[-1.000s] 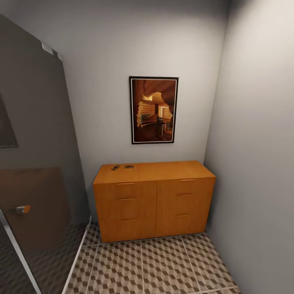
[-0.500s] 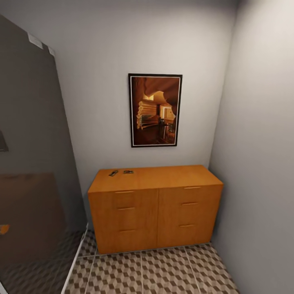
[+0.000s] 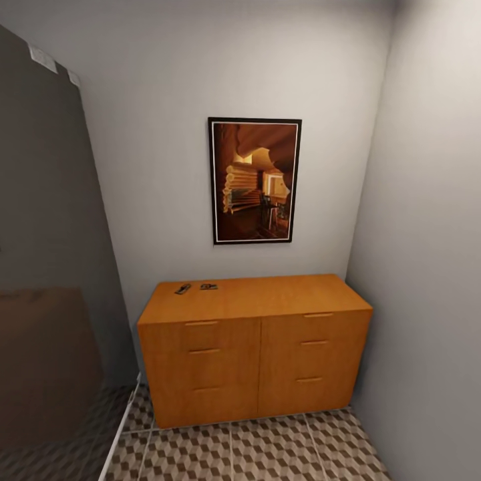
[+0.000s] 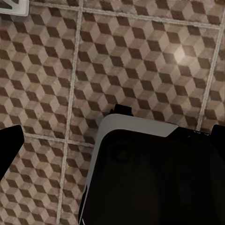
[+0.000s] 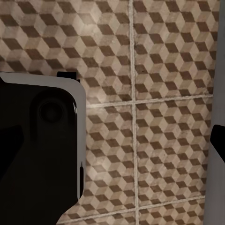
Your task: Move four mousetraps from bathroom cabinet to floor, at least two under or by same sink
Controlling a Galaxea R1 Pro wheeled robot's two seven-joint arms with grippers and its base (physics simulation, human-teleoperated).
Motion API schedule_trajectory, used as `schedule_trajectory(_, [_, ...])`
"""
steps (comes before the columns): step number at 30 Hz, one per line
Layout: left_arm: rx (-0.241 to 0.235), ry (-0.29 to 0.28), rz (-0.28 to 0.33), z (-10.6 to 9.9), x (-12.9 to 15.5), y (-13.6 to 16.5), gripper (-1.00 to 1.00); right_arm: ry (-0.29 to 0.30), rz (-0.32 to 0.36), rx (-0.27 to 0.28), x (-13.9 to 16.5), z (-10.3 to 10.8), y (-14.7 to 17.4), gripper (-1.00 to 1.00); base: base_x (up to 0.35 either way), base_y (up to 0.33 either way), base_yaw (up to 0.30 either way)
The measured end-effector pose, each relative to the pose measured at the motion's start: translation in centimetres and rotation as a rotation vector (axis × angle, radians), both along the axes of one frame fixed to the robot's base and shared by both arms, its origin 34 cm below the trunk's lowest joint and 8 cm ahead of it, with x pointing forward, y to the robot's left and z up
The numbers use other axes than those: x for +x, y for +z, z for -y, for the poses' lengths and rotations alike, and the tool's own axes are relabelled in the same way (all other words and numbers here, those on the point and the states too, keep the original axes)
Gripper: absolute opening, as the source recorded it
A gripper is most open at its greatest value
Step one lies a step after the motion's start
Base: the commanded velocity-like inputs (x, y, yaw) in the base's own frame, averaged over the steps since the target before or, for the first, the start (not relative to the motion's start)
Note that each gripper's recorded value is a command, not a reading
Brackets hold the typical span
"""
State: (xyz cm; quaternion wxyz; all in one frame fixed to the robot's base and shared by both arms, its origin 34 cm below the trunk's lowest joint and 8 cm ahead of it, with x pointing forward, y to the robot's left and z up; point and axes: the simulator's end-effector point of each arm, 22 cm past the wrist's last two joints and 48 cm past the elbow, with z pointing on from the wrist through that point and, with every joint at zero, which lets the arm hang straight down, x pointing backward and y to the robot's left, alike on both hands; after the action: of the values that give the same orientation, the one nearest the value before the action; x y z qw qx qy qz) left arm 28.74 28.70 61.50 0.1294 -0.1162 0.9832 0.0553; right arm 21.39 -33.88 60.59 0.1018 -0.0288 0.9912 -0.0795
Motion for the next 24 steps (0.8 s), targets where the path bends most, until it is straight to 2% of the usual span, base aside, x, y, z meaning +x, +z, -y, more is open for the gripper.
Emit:
schedule_trajectory(15, [0.003,0.002,0.007,-0.15,0.14,0.05,1.0,-0.001,0.0,-0.001,0.0,0.02,0.0,1.0,0.017,0.0,0.0])
schedule_trajectory(24, [0.004,0.002,0.006,-0.23,0.11,0.05,1.0,0.0,0.0,-0.001,-0.01,0.02,0.01,1.0,0.201,0.0,0.0])
